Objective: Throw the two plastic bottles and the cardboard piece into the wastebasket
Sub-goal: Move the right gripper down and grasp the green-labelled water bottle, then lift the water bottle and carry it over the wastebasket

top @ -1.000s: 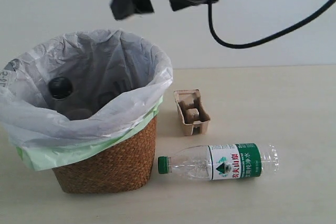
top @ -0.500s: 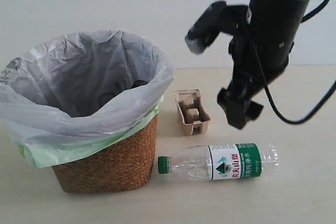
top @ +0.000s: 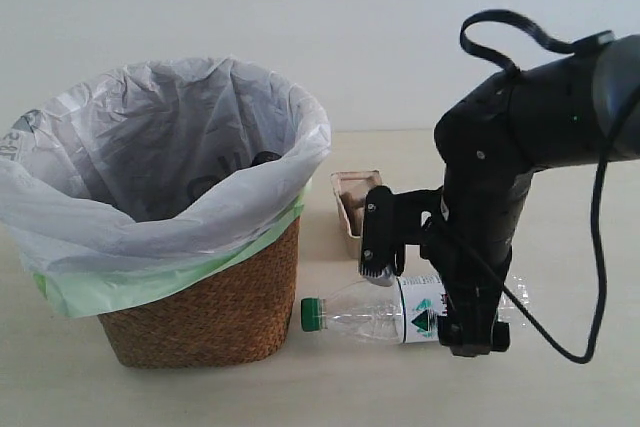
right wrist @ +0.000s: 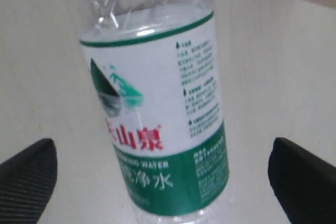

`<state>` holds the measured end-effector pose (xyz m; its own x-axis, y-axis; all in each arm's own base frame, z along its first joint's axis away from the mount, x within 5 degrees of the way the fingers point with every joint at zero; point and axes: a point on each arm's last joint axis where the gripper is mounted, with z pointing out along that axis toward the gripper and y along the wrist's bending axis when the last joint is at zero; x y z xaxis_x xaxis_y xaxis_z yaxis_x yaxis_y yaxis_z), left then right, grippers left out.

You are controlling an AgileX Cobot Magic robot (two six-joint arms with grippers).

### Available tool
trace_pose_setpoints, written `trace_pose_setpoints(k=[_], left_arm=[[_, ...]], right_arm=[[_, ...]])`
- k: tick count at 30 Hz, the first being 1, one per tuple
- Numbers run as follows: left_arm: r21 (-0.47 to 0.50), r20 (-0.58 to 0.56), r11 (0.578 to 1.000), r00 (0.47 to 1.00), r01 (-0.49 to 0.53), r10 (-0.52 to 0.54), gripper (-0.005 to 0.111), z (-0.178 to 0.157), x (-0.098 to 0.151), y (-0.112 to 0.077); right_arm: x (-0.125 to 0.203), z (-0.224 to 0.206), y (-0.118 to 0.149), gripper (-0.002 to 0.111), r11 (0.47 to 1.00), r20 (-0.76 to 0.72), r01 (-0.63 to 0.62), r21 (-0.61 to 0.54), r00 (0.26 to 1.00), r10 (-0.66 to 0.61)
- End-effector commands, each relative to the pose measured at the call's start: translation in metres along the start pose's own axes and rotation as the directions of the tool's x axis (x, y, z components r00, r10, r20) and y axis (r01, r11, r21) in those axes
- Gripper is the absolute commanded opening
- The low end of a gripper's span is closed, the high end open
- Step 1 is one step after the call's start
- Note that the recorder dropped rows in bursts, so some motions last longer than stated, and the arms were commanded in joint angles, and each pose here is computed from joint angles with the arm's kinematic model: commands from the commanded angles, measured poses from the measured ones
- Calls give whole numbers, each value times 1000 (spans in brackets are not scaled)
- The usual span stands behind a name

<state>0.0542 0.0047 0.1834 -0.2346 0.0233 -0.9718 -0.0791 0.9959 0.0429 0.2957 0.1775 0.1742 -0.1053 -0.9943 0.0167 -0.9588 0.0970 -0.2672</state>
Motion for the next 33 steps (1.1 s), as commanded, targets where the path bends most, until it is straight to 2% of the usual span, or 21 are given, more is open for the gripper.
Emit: trace_pose_setpoints(k=[1,9,11,14,17,18,19,25,30,33], left_arm=[[5,15,1000,1000,9,-10,108,-1,-2,0],[5,15,1000,1000,9,-10,108,-1,-2,0],[5,15,1000,1000,9,-10,108,-1,-2,0],[5,15,1000,1000,9,-10,108,-1,-2,0],[5,15,1000,1000,9,-10,108,-1,-2,0],[5,15,1000,1000,9,-10,108,-1,-2,0],[5,15,1000,1000,9,-10,108,-1,-2,0],[5,15,1000,1000,9,-10,108,-1,-2,0],[5,15,1000,1000,9,-10,108,-1,-2,0],[5,15,1000,1000,9,-10,108,-1,-2,0]], right_arm=[[-6,19,0,101,1000,12,21,6,1000,-21],[-8,49,0,101,1000,-34,2,17,999,-1],[-8,49,-1,97,1000,-37,-8,20,999,9],[-7,49,-1,73,999,-50,-26,23,998,27],[-2,49,0,24,999,-102,-35,16,994,36],[1,48,2,-2,999,-136,-35,-3,990,34],[3,48,2,1,999,-151,-38,-9,988,36],[10,42,5,0,999,-221,-38,-38,975,29],[13,9,-2,0,996,-160,-85,40,983,91],[23,-23,-11,0,979,-97,-162,126,980,174]])
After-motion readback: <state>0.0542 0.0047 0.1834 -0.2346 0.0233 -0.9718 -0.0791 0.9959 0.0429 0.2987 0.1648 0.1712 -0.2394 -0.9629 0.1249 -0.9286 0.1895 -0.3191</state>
